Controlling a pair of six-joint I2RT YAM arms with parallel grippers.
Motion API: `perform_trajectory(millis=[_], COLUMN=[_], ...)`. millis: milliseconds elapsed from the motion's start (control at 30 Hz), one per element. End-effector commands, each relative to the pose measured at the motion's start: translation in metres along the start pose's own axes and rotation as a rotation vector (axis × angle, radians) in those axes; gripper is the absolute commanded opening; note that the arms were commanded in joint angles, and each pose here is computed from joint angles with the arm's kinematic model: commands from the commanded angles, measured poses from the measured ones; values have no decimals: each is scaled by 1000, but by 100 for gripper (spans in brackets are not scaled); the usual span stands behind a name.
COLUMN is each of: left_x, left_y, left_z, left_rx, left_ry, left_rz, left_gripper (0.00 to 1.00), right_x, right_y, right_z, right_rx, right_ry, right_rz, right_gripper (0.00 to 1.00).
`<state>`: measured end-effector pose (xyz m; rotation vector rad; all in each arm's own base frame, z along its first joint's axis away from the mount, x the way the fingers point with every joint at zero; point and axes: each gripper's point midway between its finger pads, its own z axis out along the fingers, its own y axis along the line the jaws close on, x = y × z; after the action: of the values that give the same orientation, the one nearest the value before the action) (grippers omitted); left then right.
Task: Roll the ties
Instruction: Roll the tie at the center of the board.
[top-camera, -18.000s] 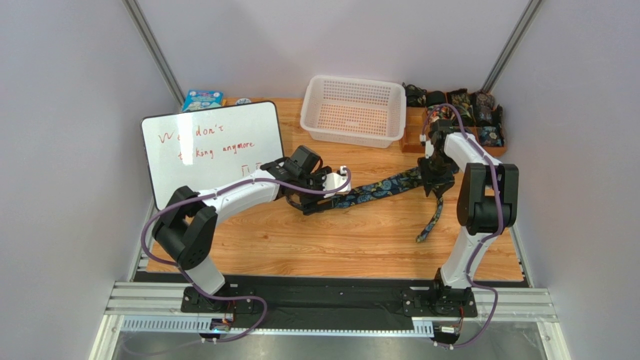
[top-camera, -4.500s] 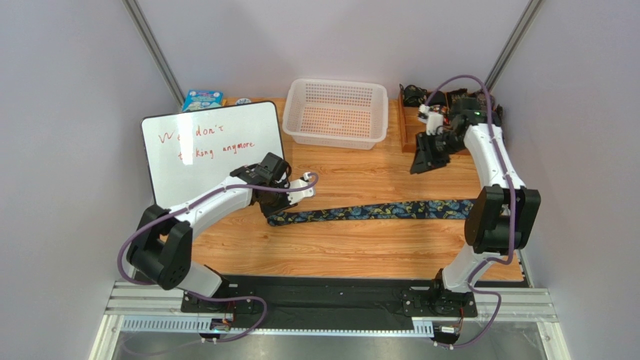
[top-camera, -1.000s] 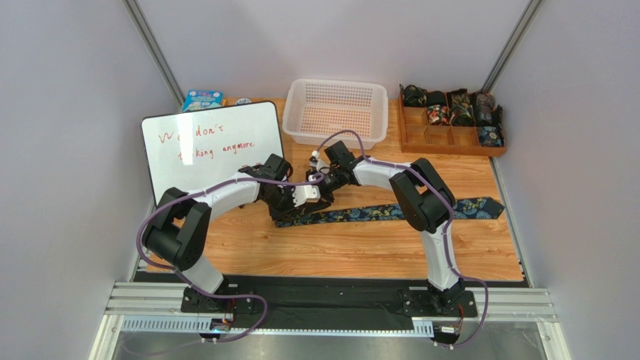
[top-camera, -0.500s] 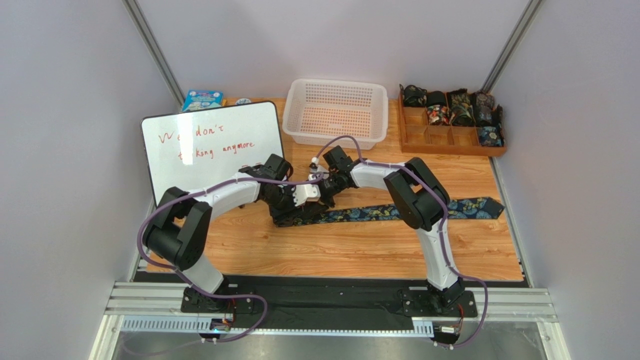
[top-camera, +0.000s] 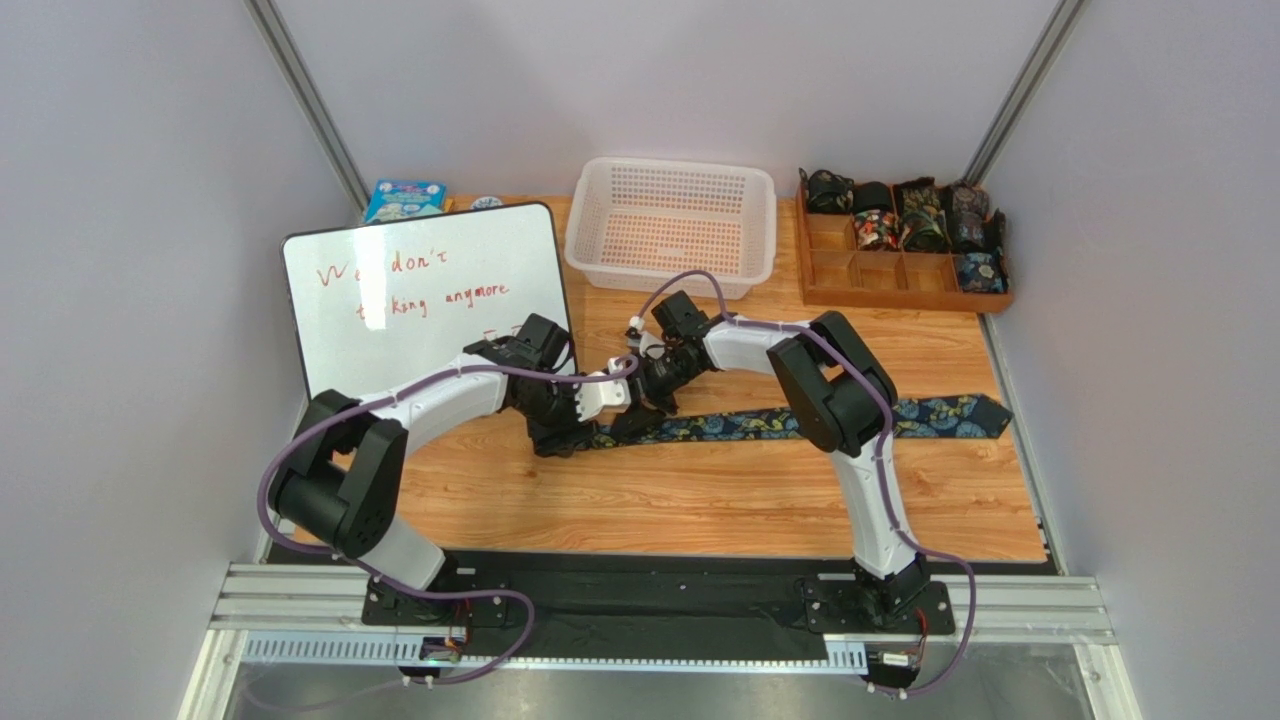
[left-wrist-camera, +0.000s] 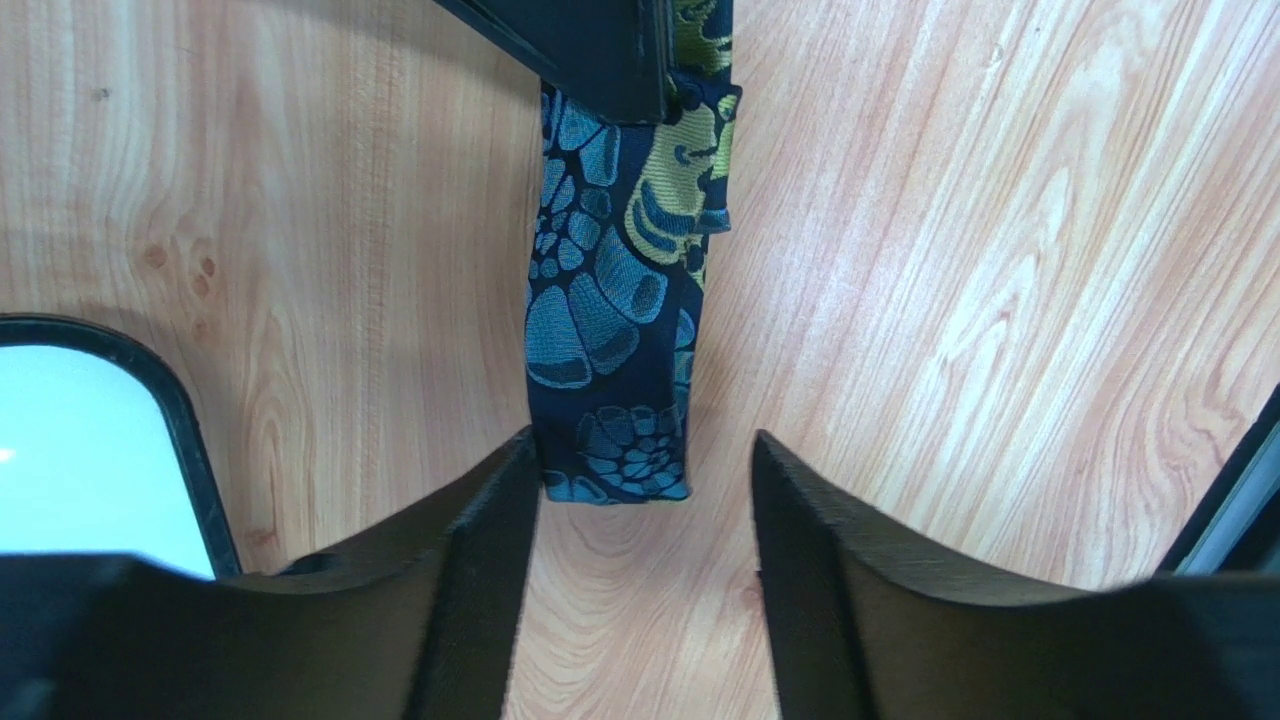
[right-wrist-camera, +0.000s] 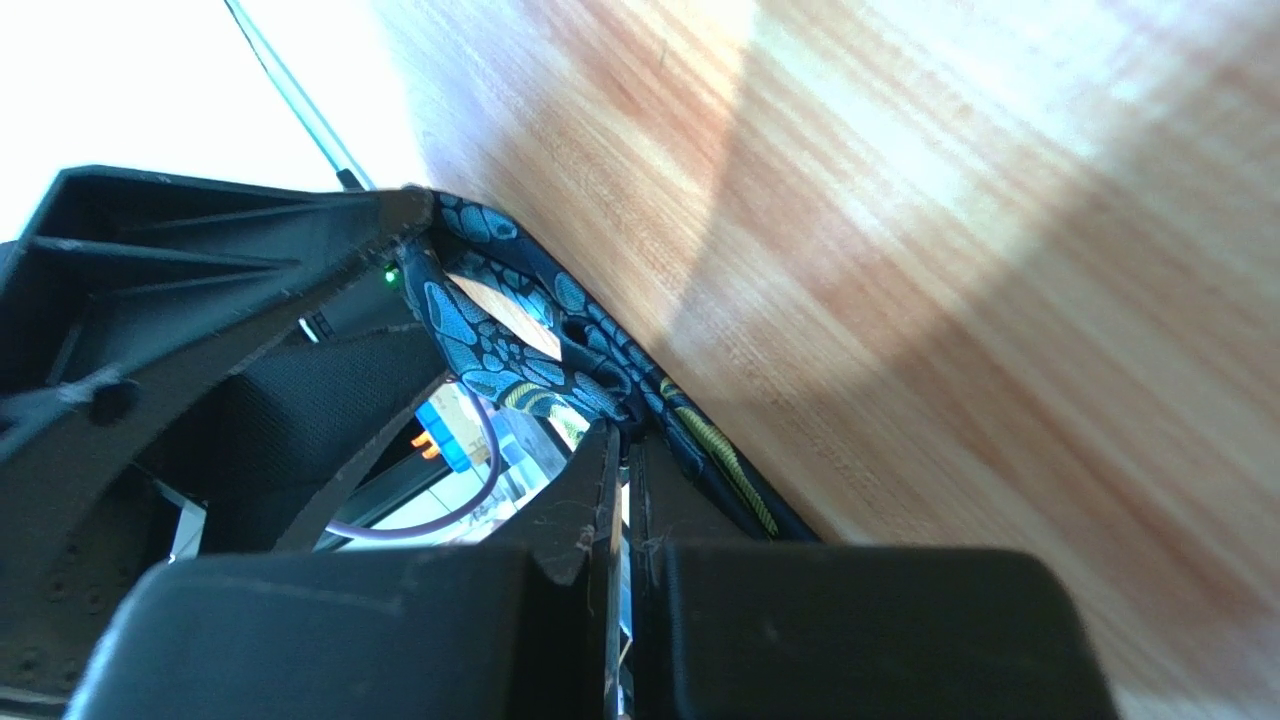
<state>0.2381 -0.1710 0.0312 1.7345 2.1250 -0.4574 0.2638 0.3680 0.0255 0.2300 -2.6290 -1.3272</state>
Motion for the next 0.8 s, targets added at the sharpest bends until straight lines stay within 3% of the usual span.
perform_trajectory(millis=[0, 133, 333, 500, 767], left_x=[-4, -16, -37, -50, -59], left_y=[4, 6, 10, 9, 3], left_z=[2, -4, -9, -11, -6], left_rx=[8, 4, 12, 23, 42], left_ry=[-16, -49, -89, -113, -116], left_rz=[32, 32, 20, 33, 54], left_gripper=[56, 36, 27, 27, 27], right_x=[-8, -8, -10, -12, -12], right_y=[-4, 6, 26, 46, 46], right_z=[1, -1, -9, -23, -52], right_rx=[9, -22, -73, -111, -138], right_ry=[-8, 1, 4, -9, -21], right_rz=[-16, -22, -24, -15, 17], right_gripper=[0, 4, 21, 41, 44])
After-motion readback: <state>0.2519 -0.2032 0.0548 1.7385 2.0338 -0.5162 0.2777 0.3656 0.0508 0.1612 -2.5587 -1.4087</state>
